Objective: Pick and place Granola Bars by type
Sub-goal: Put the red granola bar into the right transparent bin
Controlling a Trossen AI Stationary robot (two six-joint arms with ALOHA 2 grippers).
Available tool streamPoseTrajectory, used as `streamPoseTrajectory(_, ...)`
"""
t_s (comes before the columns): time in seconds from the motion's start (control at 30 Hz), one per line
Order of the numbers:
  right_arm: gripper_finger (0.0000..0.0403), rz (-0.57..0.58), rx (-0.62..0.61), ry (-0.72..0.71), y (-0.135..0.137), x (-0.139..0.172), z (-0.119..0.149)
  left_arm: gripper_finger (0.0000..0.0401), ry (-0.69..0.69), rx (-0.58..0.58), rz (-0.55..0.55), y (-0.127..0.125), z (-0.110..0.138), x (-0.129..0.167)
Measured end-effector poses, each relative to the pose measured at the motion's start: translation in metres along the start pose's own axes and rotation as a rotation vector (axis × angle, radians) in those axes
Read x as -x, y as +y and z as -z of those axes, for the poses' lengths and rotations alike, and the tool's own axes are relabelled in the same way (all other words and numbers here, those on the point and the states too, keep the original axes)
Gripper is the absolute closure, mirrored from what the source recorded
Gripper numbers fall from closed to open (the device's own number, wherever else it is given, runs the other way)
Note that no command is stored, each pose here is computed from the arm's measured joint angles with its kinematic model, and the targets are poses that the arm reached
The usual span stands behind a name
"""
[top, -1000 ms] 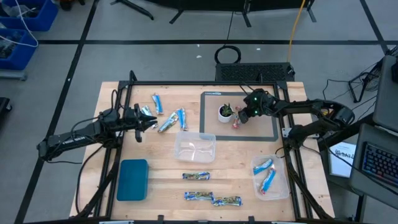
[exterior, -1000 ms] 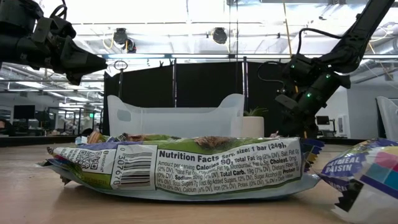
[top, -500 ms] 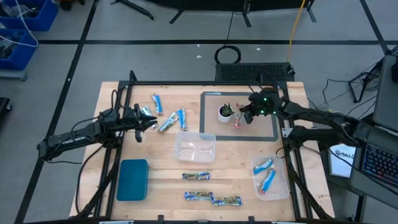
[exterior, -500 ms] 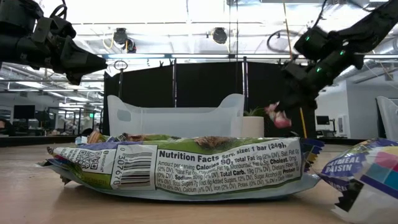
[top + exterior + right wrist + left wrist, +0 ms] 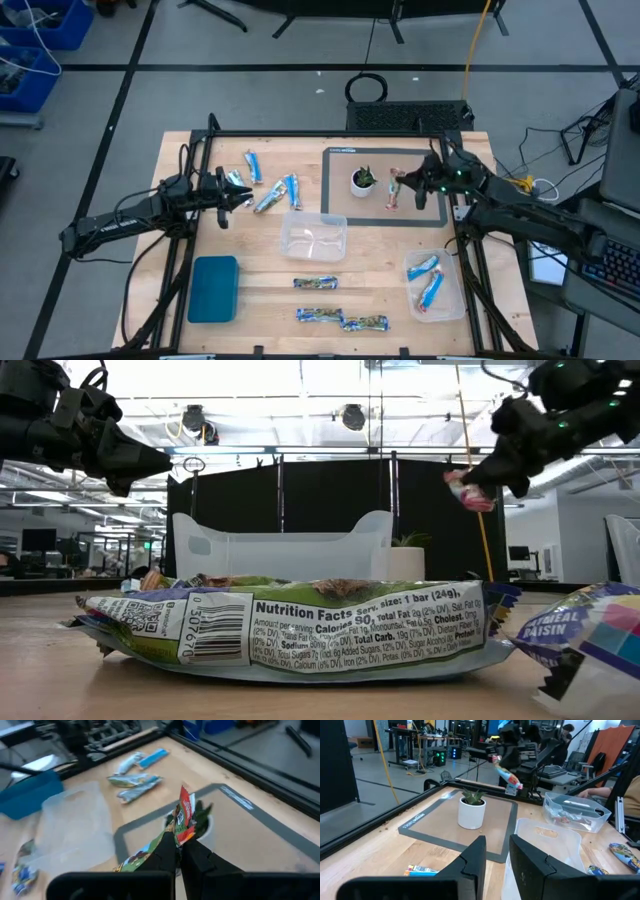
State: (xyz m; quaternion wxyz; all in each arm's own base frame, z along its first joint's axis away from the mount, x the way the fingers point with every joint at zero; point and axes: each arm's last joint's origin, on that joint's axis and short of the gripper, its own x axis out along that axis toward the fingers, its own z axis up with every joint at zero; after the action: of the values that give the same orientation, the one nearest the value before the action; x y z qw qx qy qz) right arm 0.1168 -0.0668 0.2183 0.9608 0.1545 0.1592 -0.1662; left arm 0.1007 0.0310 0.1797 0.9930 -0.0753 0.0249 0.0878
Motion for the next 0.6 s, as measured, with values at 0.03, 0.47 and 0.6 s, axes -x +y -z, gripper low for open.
streamPoseTrajectory(0.03, 0.0402, -0.018, 0.012, -0.012, 0.002, 0.001, 0.003, 0.0308, 0.000, 0.000, 0.000, 0.000, 0.000, 0.000)
streamPoseTrajectory(0.47, 0.0403, -0.218, 0.049, -0.230, 0.033, -0.003, 0.032, 0.0308, -0.001, 0.000, 0.000, 0.000, 0.000, 0.000)
streamPoseTrajectory(0.6, 0.0403, -0.275, 0.071, -0.233, 0.045, -0.003, 0.034, 0.0308, 0.000, 0.000, 0.000, 0.000, 0.000, 0.000)
